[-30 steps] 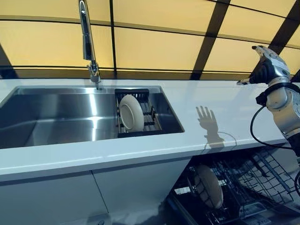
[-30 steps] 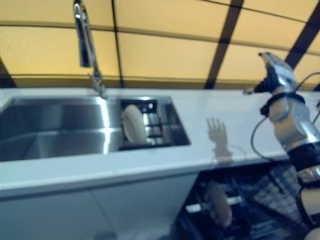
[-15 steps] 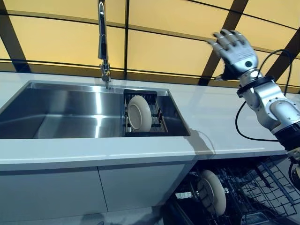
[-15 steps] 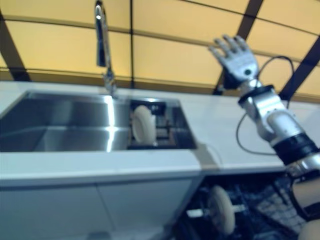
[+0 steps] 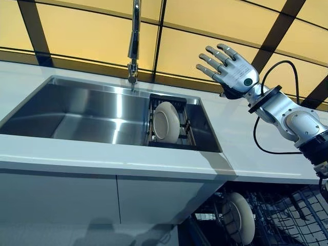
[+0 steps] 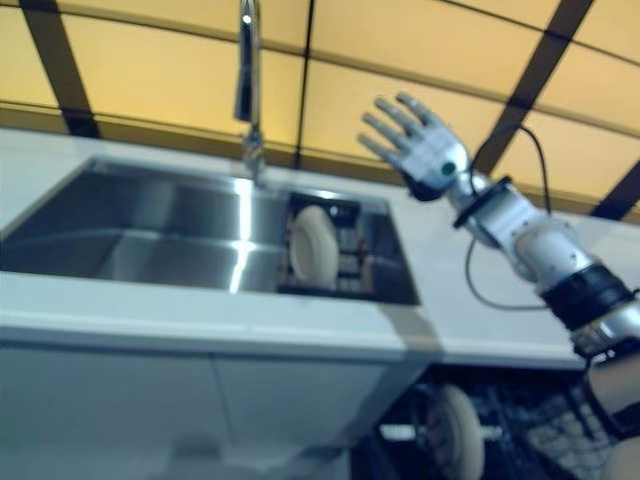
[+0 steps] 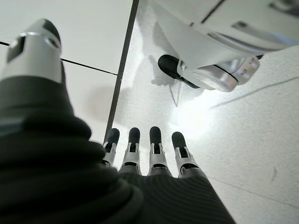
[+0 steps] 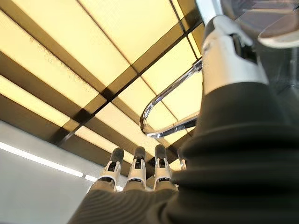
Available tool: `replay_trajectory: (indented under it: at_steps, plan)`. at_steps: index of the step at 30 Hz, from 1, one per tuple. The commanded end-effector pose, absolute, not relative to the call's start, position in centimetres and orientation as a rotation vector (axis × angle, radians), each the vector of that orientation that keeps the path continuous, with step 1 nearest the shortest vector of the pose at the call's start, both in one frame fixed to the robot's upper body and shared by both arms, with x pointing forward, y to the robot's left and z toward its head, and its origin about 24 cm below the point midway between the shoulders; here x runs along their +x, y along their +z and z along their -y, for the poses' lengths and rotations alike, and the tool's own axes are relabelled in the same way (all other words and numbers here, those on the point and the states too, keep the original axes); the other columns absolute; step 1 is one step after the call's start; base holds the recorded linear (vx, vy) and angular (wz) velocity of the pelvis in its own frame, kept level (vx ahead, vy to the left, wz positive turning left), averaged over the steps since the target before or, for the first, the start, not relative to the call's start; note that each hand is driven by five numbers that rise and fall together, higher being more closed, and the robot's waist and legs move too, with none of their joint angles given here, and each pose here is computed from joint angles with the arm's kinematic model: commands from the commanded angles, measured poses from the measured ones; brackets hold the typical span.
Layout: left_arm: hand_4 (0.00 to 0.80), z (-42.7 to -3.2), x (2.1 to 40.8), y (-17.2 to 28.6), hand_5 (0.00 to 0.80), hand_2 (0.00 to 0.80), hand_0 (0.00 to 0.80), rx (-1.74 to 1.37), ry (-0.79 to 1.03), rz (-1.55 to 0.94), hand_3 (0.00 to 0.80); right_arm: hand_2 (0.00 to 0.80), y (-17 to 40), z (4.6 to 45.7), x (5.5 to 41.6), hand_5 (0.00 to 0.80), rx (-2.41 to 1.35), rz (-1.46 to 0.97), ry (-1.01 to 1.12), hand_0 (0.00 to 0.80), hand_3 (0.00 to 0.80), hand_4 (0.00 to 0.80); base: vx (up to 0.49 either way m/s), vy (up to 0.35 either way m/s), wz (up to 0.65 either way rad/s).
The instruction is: Take plates into dishwasher
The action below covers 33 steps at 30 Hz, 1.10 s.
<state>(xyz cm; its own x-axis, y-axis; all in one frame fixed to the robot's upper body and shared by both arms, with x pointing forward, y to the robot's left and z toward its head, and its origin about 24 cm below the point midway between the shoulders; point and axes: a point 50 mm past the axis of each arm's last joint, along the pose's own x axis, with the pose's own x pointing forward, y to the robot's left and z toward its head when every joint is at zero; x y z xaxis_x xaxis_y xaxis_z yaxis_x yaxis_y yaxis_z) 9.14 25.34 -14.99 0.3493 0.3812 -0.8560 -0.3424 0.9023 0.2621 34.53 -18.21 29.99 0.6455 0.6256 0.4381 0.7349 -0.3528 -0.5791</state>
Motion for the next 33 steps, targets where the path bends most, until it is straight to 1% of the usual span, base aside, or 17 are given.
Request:
replay_trajectory:
  at_steps: [1, 6, 18, 23, 33]
  plan:
    - [0.0, -25.2, 10.2, -14.8, 0.0, 0.0, 0.0, 0.06, 0.429, -1.083, 0.0, 0.0, 31.1, 19.9, 34.3, 0.0, -2.132, 1.007, -0.231, 0.0, 0.0, 0.0, -0.032, -0.013, 0.01]
    - [0.0, -25.8, 12.5, -13.8, 0.0, 0.0, 0.0, 0.058, 0.426, -1.005, 0.0, 0.0, 31.2, 20.1, 34.5, 0.0, -2.159, 0.992, -0.291, 0.0, 0.0, 0.0, -0.16, -0.076, 0.06]
    - [0.0, -25.5, 14.2, -13.1, 0.0, 0.0, 0.0, 0.048, 0.417, -0.938, 0.0, 0.0, 31.3, 19.2, 34.6, 0.0, -2.106, 1.028, -0.309, 0.0, 0.0, 0.0, -0.053, -0.01, 0.04]
    - [0.0, -25.2, 14.2, -13.2, 0.0, 0.0, 0.0, 0.043, 0.417, -0.939, 0.0, 0.0, 30.9, 18.3, 34.8, 0.0, -2.094, 1.052, -0.274, 0.0, 0.0, 0.0, -0.001, 0.005, 0.06]
    - [0.0, -25.1, 13.7, -13.4, 0.0, 0.0, 0.0, 0.052, 0.416, -0.942, 0.0, 0.0, 31.2, 17.5, 34.8, 0.0, -2.054, 1.081, -0.283, 0.0, 0.0, 0.0, 0.002, 0.002, 0.02]
